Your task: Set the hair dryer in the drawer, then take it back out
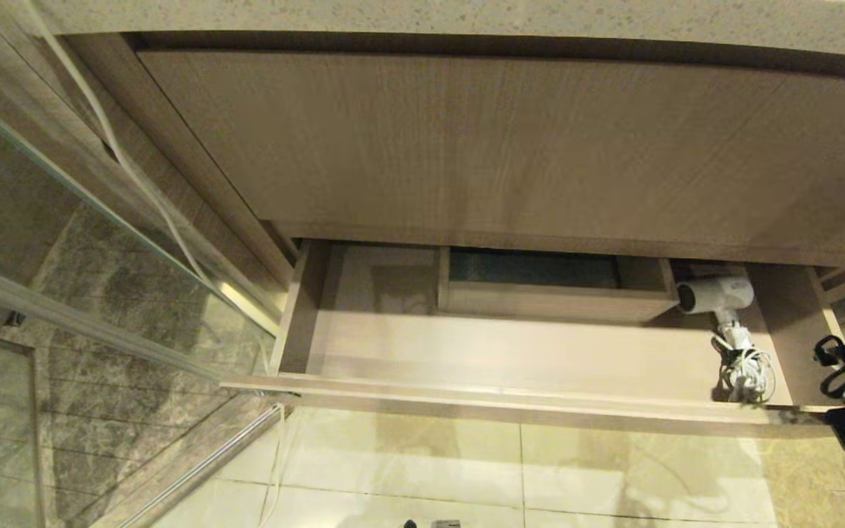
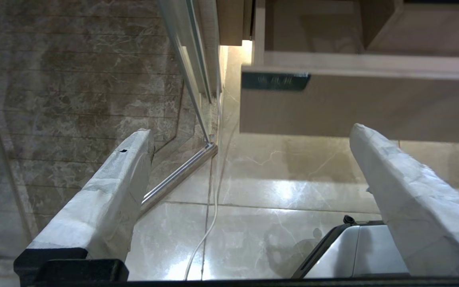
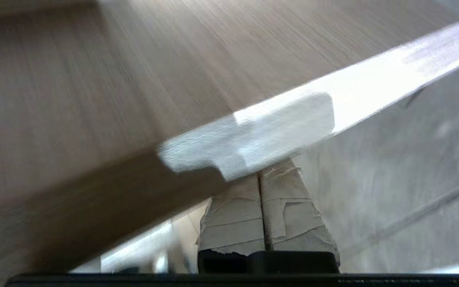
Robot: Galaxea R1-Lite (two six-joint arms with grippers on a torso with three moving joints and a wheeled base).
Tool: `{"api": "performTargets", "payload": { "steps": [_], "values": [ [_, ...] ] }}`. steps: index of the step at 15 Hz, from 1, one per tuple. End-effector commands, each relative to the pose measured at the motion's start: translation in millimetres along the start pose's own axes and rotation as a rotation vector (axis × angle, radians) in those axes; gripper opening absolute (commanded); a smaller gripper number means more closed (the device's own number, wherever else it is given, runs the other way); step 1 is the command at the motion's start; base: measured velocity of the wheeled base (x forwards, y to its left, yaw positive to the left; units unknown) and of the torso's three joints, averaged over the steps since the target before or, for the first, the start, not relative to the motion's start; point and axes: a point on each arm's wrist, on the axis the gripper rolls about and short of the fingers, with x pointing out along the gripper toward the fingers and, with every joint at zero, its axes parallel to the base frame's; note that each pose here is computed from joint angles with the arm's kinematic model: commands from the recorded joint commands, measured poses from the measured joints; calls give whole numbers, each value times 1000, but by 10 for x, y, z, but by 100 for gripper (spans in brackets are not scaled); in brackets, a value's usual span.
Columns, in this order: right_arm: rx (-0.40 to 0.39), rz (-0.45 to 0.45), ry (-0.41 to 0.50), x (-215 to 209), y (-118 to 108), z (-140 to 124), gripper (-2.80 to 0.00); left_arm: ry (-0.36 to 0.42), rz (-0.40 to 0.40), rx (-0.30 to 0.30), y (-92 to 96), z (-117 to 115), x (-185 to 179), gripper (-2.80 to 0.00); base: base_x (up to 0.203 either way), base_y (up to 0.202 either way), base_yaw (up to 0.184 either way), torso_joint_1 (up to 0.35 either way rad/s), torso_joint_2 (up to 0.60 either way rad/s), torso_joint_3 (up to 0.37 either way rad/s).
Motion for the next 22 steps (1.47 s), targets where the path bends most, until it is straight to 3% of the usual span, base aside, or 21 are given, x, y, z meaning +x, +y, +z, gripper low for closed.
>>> {"api": "performTargets", "payload": {
  "steps": [1, 4, 11, 14, 15, 18, 22],
  "values": [
    [-6, -8, -36, -28, 25, 69, -280, 0, 0, 0, 0, 0, 0, 0, 0, 0, 0, 0, 0, 0],
    [-28, -25, -133, -71, 64, 228, -280, 1, 0, 0, 0, -1, 0, 0, 0, 0, 0, 0, 0, 0],
    [-20, -140, -507, -283, -165, 735, -280, 0, 0, 0, 0, 0, 0, 0, 0, 0, 0, 0, 0, 0],
    [-29, -124, -606, -497, -264, 772, -280, 0, 0, 0, 0, 0, 0, 0, 0, 0, 0, 0, 0, 0],
    [-46, -114, -629, -586, -313, 742, -280, 1, 0, 0, 0, -1, 0, 0, 0, 0, 0, 0, 0, 0],
    [-198, -82, -589, -666, -411, 505, -280, 0, 0, 0, 0, 0, 0, 0, 0, 0, 0, 0, 0, 0],
    [-212, -54, -546, -780, -409, 315, -280, 0, 0, 0, 0, 0, 0, 0, 0, 0, 0, 0, 0, 0]
  ]
}}
